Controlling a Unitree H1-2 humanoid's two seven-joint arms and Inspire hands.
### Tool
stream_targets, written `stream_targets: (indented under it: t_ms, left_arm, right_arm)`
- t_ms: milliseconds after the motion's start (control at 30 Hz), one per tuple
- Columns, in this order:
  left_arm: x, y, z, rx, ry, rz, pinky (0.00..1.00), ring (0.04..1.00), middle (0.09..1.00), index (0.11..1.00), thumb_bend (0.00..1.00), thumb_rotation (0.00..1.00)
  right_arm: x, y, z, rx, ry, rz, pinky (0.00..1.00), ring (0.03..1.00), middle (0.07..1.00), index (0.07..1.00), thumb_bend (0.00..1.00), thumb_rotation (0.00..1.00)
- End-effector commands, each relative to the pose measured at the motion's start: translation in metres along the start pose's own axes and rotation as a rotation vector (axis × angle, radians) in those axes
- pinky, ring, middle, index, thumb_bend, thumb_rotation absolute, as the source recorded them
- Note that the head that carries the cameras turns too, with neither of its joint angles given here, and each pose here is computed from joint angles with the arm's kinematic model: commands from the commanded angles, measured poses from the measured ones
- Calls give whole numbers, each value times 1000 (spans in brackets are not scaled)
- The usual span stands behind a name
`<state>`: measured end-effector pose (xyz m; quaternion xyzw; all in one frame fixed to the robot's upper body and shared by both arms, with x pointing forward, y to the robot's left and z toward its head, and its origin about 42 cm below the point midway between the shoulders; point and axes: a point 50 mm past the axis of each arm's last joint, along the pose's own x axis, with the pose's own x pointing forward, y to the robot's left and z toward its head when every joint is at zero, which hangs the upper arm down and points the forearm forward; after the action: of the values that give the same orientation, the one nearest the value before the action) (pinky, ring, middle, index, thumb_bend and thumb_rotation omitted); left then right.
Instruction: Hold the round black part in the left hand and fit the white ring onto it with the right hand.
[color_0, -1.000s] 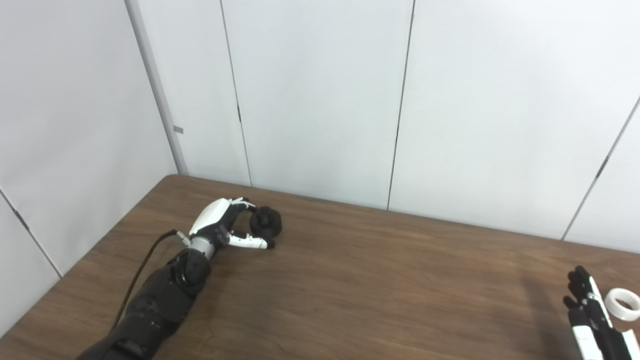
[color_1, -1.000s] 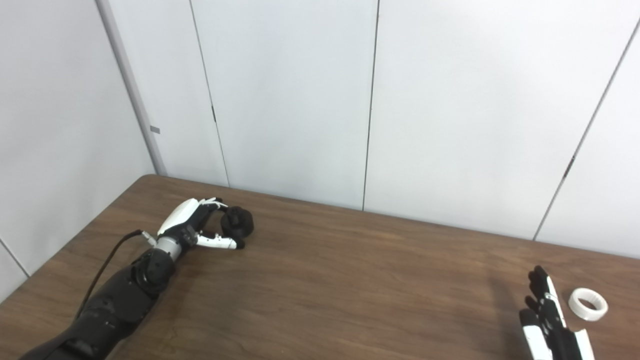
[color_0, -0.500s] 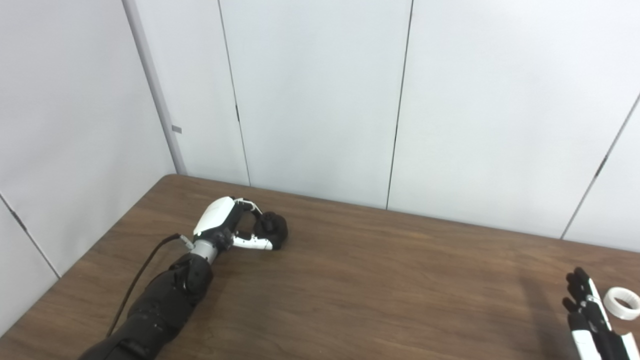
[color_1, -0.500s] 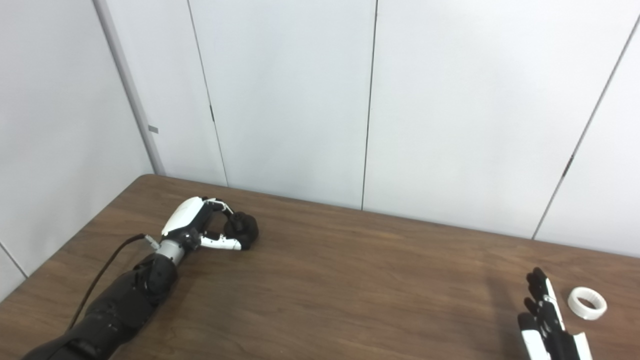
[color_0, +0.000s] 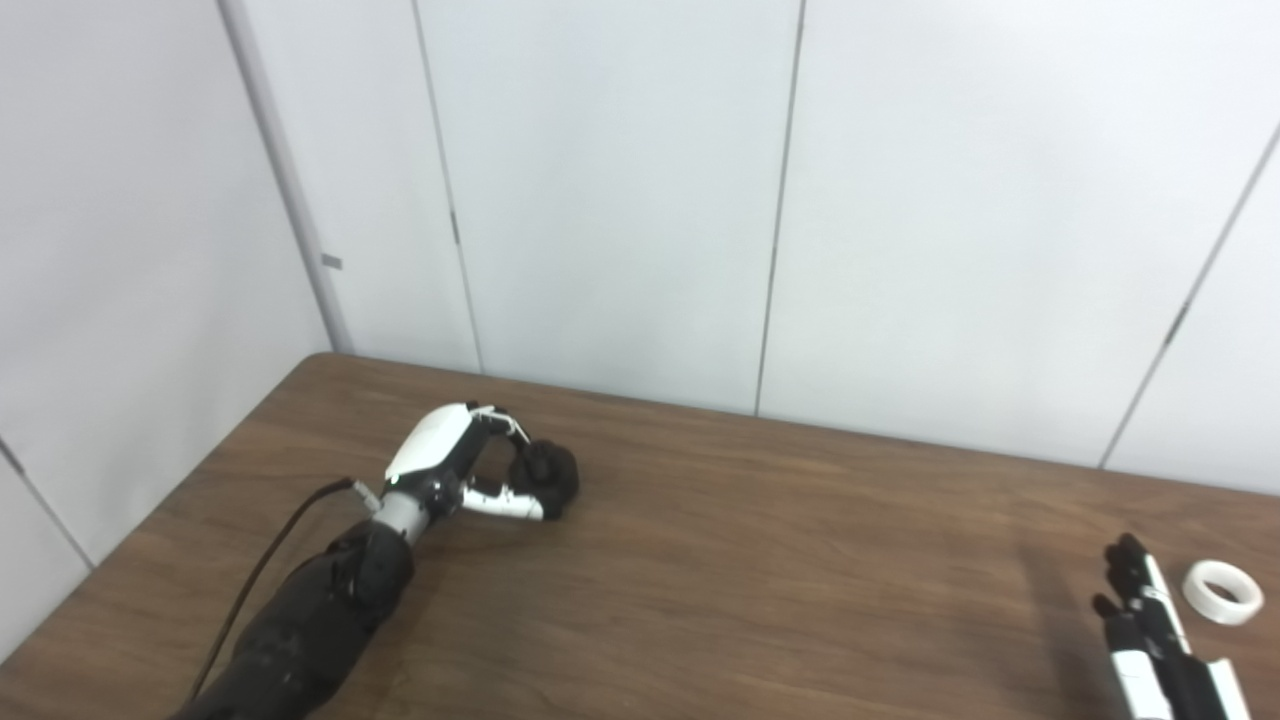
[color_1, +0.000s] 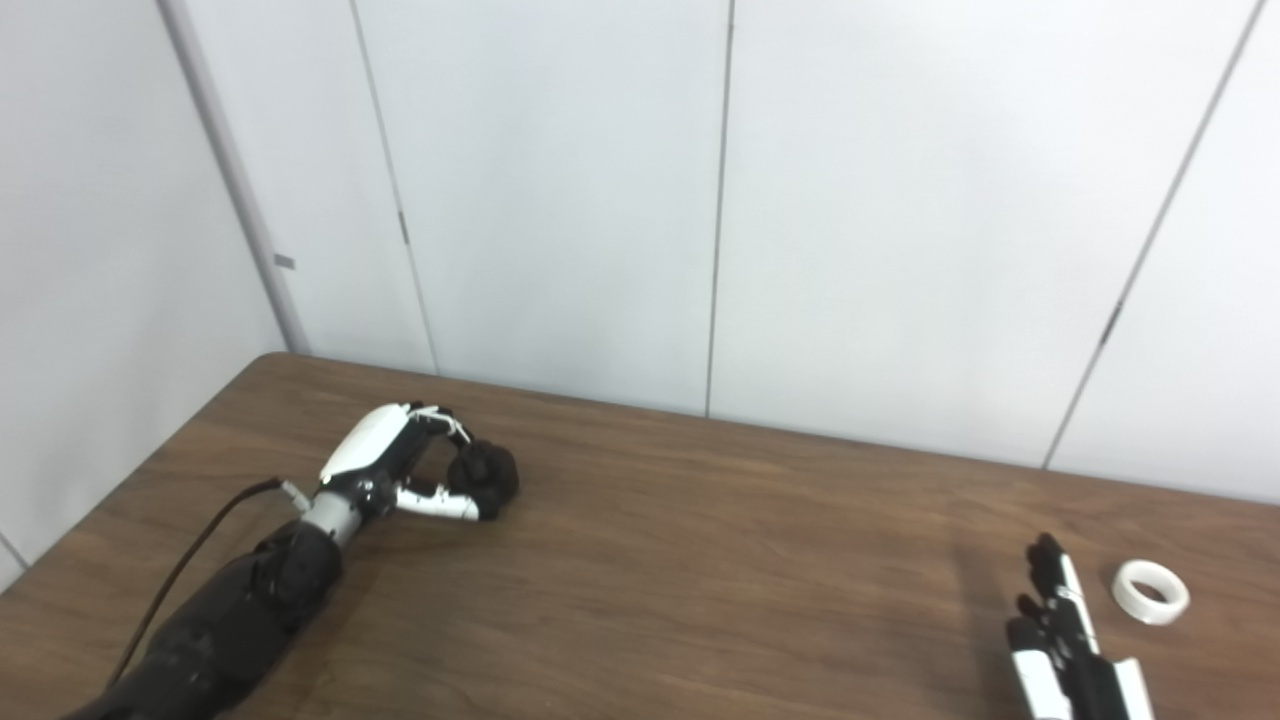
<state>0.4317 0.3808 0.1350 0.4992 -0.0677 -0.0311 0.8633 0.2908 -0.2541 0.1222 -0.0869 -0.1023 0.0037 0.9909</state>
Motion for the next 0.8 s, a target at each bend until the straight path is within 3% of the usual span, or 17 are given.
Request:
stream_targets:
  t_ms: [0, 367, 767]
  left_arm:
    - [4, 11, 11, 41, -85, -17, 1000, 902, 719, 482, 523, 52]
    - [-18, -28, 73, 21, -364, -166, 1000, 906, 704, 482, 523, 54]
    - [-37, -54, 121, -21, -538, -268, 1000, 914, 700, 481, 524, 57]
  right_arm:
    - [-12, 8, -5, 6, 33, -8, 996, 1000, 975, 979, 526, 913]
    - [4, 1, 37, -39, -92, -8, 992, 997, 978, 975, 536, 931]
    - [20, -3, 95, -85, -214, -29, 969, 1000, 987, 991, 474, 914]
